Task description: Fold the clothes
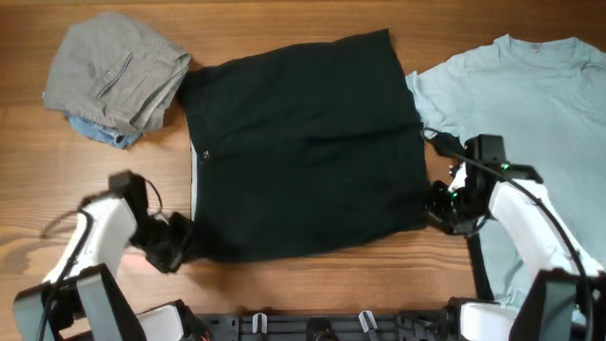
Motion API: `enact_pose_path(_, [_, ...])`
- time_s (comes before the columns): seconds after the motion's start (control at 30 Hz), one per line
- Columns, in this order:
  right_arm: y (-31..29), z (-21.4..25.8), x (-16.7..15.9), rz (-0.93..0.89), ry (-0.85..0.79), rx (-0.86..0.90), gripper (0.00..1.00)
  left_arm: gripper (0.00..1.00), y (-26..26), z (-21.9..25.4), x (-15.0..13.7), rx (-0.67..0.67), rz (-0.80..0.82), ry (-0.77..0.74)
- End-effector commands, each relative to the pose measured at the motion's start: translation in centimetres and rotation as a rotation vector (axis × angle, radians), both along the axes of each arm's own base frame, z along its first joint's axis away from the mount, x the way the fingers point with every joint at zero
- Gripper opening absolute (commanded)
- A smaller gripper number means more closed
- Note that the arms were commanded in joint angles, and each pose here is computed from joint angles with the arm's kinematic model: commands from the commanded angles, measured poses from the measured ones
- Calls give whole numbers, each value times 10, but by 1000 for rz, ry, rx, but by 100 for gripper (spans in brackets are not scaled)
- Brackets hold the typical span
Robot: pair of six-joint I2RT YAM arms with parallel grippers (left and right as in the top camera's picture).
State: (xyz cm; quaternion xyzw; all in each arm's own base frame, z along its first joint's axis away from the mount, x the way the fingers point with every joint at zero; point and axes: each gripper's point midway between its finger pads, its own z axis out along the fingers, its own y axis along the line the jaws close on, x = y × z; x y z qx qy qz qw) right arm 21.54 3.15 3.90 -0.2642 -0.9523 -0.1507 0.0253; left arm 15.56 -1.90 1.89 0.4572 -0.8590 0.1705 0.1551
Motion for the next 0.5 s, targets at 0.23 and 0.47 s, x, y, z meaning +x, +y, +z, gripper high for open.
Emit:
enact_pose_path(0.23, [-30, 235, 40, 61, -467, -218, 4, 4, 85, 187, 35, 546, -107, -342])
enact_pose_path(0.47, [-32, 262, 58, 32, -524, -220, 4, 4, 89, 212, 10, 647, -86, -399])
